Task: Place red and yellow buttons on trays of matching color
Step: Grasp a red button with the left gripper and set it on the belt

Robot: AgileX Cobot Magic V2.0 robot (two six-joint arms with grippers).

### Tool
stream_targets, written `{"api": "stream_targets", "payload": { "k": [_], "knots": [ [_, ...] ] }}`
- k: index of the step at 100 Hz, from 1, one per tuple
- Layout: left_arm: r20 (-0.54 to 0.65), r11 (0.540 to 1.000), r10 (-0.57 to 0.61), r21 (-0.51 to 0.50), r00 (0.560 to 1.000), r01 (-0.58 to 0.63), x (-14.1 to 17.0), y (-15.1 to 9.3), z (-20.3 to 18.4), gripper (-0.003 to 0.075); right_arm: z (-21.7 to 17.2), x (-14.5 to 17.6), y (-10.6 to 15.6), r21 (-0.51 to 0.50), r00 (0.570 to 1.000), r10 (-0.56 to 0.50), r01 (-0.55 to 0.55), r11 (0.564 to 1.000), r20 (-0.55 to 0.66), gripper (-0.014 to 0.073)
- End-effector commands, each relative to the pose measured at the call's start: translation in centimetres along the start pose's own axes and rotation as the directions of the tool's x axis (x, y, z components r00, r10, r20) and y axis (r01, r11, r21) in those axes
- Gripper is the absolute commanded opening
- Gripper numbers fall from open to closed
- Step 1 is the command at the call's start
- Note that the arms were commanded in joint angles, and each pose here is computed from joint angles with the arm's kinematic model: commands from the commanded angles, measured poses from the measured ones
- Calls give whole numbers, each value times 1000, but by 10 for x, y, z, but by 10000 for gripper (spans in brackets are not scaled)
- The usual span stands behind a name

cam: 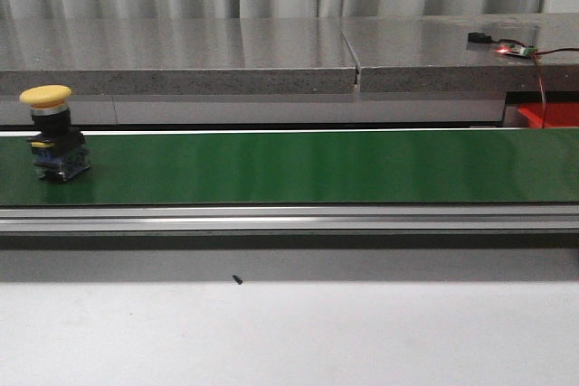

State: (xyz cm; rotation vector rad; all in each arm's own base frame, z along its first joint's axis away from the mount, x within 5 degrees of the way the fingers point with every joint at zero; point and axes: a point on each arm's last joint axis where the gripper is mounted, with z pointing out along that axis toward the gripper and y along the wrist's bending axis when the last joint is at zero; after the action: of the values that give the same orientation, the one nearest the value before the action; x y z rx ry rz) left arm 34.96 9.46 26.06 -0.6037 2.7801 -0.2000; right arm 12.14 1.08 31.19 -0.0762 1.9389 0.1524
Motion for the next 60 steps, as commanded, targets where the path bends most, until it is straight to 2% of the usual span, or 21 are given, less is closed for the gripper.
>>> {"api": "stream_targets", "payload": {
  "k": [1,19,31,40,57,60],
  "knots": [
    [112,999,9,31,994,-13,-6,-8,-24,579,-4,-13,0,12,997,3,-4,1000,79,-67],
    [216,999,24,38,976,-33,-6,-11,-46,543,-4,-13,0,12,997,3,-4,1000,79,-67],
    [309,990,111,48,945,-132,-3,-17,-71,466,-4,-13,0,12,997,3,-4,1000,79,-67],
    [355,979,168,46,920,-197,3,-23,-87,348,-4,-13,0,12,997,3,-4,1000,79,-67],
    [444,955,250,33,860,-295,14,-42,-113,15,-4,-13,0,11,997,3,-4,1000,77,-67],
    [454,949,267,30,850,-315,17,-46,-117,-18,-4,-13,0,11,997,3,-4,1000,77,-67]
  ]
}}
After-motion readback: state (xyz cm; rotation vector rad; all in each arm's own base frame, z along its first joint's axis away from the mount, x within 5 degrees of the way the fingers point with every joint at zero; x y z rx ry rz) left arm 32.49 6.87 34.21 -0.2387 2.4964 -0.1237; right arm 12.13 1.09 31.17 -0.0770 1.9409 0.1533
